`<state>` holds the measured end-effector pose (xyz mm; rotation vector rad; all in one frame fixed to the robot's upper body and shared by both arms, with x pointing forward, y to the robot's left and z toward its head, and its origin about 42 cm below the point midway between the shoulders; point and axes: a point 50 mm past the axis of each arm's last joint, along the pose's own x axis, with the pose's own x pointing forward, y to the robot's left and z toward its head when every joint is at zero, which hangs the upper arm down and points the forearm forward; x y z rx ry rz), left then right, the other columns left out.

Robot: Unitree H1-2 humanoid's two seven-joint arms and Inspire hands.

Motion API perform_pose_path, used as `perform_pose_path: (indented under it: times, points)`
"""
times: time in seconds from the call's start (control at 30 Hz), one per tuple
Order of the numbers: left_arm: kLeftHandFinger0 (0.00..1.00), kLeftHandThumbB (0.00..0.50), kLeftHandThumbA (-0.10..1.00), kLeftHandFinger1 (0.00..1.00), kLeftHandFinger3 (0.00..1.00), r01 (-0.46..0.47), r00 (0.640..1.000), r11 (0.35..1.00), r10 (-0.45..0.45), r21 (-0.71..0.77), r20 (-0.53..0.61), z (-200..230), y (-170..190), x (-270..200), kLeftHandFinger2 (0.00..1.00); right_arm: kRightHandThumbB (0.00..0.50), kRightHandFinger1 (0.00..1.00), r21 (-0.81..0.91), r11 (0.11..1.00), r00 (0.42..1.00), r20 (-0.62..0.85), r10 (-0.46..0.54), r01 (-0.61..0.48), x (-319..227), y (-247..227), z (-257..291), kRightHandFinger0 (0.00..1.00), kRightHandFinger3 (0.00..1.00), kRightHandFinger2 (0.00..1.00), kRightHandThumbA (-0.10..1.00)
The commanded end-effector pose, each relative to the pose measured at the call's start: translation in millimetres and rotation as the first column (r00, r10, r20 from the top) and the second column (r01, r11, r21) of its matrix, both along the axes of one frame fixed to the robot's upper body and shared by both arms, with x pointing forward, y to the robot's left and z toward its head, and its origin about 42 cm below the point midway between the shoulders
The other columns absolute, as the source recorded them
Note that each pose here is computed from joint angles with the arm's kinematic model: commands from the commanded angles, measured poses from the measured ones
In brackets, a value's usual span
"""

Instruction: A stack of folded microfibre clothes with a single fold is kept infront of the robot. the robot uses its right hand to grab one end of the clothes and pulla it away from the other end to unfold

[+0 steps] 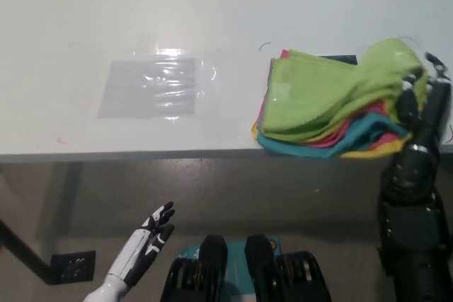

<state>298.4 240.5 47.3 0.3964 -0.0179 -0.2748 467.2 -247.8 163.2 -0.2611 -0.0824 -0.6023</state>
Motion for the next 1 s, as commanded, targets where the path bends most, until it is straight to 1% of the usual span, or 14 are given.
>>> perform_pose_path:
  times: [0.0,0.03,0.07,0.1,0.17,0.23,0.27,0.37,0.4,0.7,0.77,0.8,0.87,0.97]
  points:
    - [1.0,0.5,1.0,1.0,1.0,-0.04,0.997,0.999,0.039,0.013,0.069,6,16,-3,1.0,0.135,0.87,0.123,0.992,0.935,0.353,-0.031,-0.014,-11,-40,24,0.76,1.0,1.0,0.33]
    - [1.0,0.5,1.0,1.0,1.0,-0.04,0.997,0.999,0.039,0.014,0.065,5,16,-4,1.0,0.17,1.0,0.049,0.994,0.948,0.308,0.077,-0.097,-11,-40,23,1.0,1.0,1.0,0.61]
    - [1.0,0.5,1.0,1.0,1.0,-0.039,0.997,0.999,0.038,0.015,0.064,4,16,-4,1.0,0.23,1.0,0.023,0.99,0.954,0.271,0.126,-0.137,-11,-40,24,1.0,1.0,1.0,0.83]
    - [1.0,0.5,1.0,1.0,1.0,-0.04,0.997,0.999,0.039,0.015,0.062,3,17,-4,1.0,0.368,1.0,0.006,0.979,0.959,0.202,0.199,-0.205,-12,-40,27,1.0,1.0,1.0,0.97]
    - [1.0,0.5,1.0,1.0,1.0,-0.04,0.997,0.999,0.039,0.016,0.062,2,17,-4,1.0,0.453,1.0,-0.013,0.964,0.947,0.183,0.264,-0.266,-17,-38,41,1.0,1.0,1.0,1.0]
    - [1.0,0.5,1.0,1.0,1.0,-0.042,0.997,0.999,0.04,0.019,0.062,3,17,-5,1.0,0.481,1.0,-0.076,0.956,0.935,0.2,0.293,-0.284,-23,-36,53,1.0,1.0,1.0,1.0]
    - [1.0,0.5,1.0,1.0,1.0,-0.043,0.997,0.999,0.042,0.02,0.061,3,16,-5,1.0,0.459,1.0,-0.121,0.954,0.934,0.201,0.294,-0.274,-25,-36,58,1.0,1.0,1.0,1.0]
    - [1.0,0.5,1.0,1.0,1.0,-0.046,0.997,0.999,0.044,0.025,0.065,4,17,-4,1.0,0.494,1.0,-0.183,0.951,0.926,0.243,0.288,-0.248,-28,-36,75,1.0,1.0,1.0,1.0]
    - [1.0,0.5,1.0,1.0,1.0,-0.046,0.997,0.999,0.044,0.018,0.068,4,17,-4,1.0,0.472,1.0,-0.211,0.947,0.923,0.251,0.291,-0.241,-30,-38,81,1.0,1.0,1.0,1.0]
    - [1.0,0.5,1.0,1.0,1.0,-0.045,0.997,0.999,0.044,0.016,0.066,3,19,-7,1.0,0.479,1.0,-0.256,0.945,0.924,0.268,0.273,-0.205,-57,-43,109,1.0,1.0,1.0,1.0]
    - [1.0,0.5,1.0,1.0,1.0,-0.045,0.997,0.999,0.044,0.016,0.069,3,19,-7,1.0,0.452,1.0,-0.298,0.937,0.913,0.303,0.275,-0.183,-67,-45,123,1.0,1.0,1.0,1.0]
    - [1.0,0.5,1.0,1.0,1.0,-0.046,0.996,0.999,0.045,0.015,0.079,5,20,-3,1.0,0.434,1.0,-0.292,0.935,0.88,0.364,0.305,-0.203,-81,-46,145,1.0,1.0,1.0,1.0]
    - [1.0,0.5,1.0,1.0,1.0,-0.049,0.996,0.999,0.048,0.016,0.08,6,20,-2,1.0,0.468,1.0,-0.263,0.937,0.849,0.415,0.327,-0.232,-91,-45,159,1.0,1.0,1.0,1.0]
    - [1.0,0.5,1.0,1.0,1.0,-0.049,0.996,0.998,0.047,0.025,0.079,8,20,-2,1.0,0.44,1.0,-0.435,0.889,0.746,0.541,0.387,-0.146,-136,-41,203,1.0,1.0,1.0,1.0]
